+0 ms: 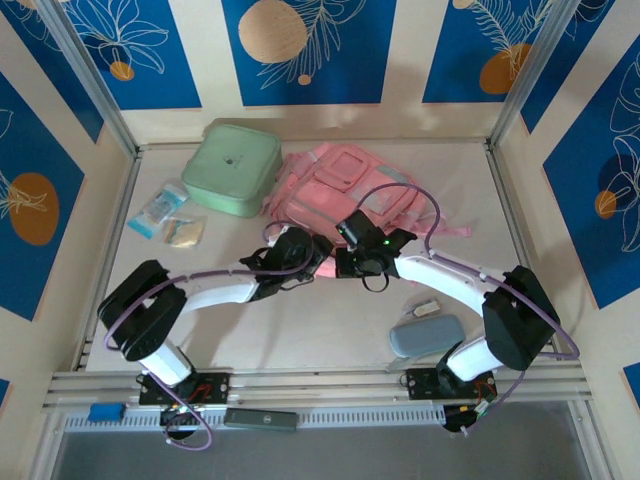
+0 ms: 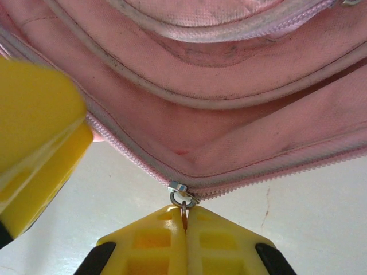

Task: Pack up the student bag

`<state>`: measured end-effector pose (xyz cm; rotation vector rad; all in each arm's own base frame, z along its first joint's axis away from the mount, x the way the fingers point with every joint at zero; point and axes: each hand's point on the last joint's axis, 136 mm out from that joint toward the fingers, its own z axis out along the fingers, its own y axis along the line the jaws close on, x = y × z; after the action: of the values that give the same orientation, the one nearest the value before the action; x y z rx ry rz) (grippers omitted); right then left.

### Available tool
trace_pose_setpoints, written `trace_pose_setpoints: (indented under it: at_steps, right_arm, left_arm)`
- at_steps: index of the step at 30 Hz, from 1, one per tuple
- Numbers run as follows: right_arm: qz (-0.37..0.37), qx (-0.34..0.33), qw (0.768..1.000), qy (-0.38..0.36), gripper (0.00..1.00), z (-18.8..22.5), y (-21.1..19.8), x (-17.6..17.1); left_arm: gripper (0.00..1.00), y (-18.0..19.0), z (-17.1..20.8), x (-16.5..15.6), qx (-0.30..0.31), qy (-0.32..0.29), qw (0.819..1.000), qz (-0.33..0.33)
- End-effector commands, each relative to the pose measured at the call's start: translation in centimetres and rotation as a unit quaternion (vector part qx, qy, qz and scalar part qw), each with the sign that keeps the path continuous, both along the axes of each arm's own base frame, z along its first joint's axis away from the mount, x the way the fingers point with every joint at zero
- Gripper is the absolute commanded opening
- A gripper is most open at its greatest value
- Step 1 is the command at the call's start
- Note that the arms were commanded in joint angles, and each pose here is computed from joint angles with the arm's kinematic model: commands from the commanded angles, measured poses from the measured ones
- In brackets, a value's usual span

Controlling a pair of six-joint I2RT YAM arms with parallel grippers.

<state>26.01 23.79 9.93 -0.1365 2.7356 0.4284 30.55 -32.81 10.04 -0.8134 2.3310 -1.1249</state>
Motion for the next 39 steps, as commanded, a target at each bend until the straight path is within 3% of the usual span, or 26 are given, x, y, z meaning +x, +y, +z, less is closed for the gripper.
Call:
trace_pose_setpoints:
  at_steps: [1, 6, 10, 20, 32, 39]
  right_arm:
    - [0.003, 0.01, 1.0, -0.006, 0.0, 0.4, 0.6, -0.2]
    - [-0.003, -0.007, 1.0, -0.008, 0.0, 0.2, 0.1, -0.1]
    - [-0.003, -0.015, 1.0, -0.01, 0.0, 0.3, -0.1, 0.0]
    - [-0.008, -0.073, 0.997, -0.01, 0.0, 0.1, -2.4, -0.7]
    - [-0.044, -0.106, 0.993, 0.003, 0.0, -0.2, -6.4, -0.6]
    - [-0.087, -0.124, 0.988, 0.019, 0.0, -1.9, -9.3, 0.6]
  left_arm:
    - [0.48, -0.7, -0.8, 0.7, -0.011, 0.004, 1.0, 0.019]
    - [0.19, 0.2, -0.5, 1.0, 0.048, -0.009, 0.999, 0.012]
    - [0.0, 0.9, -0.4, 1.0, 0.059, -0.026, 0.998, 0.012]
    - [0.0, 5.0, 0.7, 0.7, 0.128, -0.058, 0.99, -0.004]
    - [0.0, 11.8, 0.7, 0.7, 0.146, -0.054, 0.988, -0.024]
    - [0.0, 13.8, 1.2, 0.6, 0.158, -0.058, 0.985, -0.041]
